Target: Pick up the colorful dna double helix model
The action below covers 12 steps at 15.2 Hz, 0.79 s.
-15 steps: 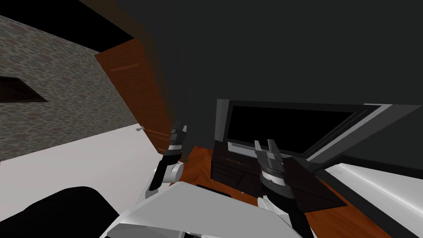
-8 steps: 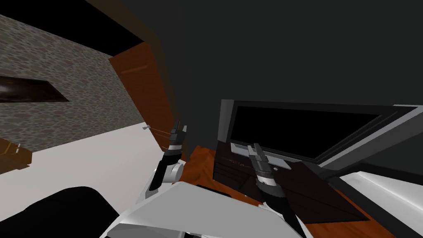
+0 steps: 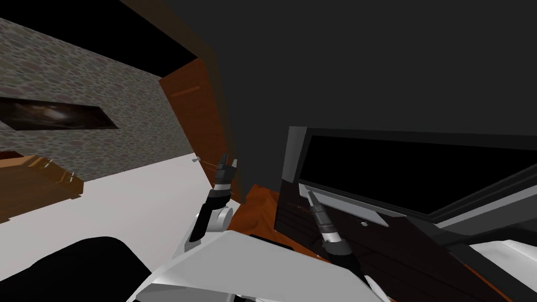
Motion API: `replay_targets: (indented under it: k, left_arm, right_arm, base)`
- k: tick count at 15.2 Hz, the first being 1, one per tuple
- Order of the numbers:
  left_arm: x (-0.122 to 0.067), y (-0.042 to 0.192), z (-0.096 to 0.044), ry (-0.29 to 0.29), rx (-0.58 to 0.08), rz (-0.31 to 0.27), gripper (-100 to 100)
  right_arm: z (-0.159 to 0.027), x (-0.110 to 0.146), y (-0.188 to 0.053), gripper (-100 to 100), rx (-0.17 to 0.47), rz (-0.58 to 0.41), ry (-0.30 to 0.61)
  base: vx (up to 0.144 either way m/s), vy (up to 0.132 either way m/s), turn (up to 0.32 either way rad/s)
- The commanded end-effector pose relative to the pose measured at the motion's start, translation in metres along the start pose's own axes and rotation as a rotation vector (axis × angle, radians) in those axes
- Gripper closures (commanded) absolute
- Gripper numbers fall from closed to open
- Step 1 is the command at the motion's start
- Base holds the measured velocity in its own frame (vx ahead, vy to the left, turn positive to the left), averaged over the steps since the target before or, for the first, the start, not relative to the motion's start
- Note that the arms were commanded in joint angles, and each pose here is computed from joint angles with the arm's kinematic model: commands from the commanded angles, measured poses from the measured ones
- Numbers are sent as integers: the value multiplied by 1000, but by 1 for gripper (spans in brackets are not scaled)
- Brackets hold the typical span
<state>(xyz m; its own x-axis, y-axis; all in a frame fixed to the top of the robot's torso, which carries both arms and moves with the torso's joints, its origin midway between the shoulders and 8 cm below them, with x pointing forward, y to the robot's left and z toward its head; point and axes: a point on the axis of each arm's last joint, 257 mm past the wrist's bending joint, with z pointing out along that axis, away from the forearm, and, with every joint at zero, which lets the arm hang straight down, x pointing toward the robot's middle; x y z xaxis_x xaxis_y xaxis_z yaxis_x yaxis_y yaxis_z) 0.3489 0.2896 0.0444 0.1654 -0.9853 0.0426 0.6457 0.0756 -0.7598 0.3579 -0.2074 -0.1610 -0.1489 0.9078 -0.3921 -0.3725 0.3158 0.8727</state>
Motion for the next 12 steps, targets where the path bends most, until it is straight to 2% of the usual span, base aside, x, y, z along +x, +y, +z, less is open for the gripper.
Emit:
replay_targets:
  k: [1,2,3,4,5,6,7,9,10,12]
  left_arm:
    - [0,0,0,0,0,0,0]
    - [0,0,0,0,0,0,0]
    - [0,0,0,0,0,0,0]
    - [0,0,0,0,0,0,0]
    - [0,0,0,0,0,0,0]
    - [0,0,0,0,0,0,0]
    - [0,0,0,0,0,0,0]
    - [0,0,0,0,0,0,0]
    - [0,0,0,0,0,0,0]
    - [0,0,0,0,0,0,0]
  right_arm:
    - [-3,9,-13,-100,27,-15,24]
    - [-12,23,-29,-100,61,-54,84]
    - [-16,24,-38,-100,81,-54,87]
    - [-27,37,-53,-100,114,-96,149]
    - [-32,38,-63,-100,136,-96,153]
    - [-32,38,-63,-100,136,-96,153]
    - [-45,50,-78,-100,167,-140,217]
    - [-51,51,-88,-100,191,-141,222]
    - [-68,62,-106,-100,227,-186,289]
    - [-73,62,-114,-100,246,-187,293]
  base:
    - [6,38,37]
    - [4,47,106]
    - [4,54,126]
    - [6,67,157]
    - [12,63,141]
    - [12,40,51]
    - [11,53,121]
    - [15,49,84]
    - [19,50,134]
    - [13,44,100]
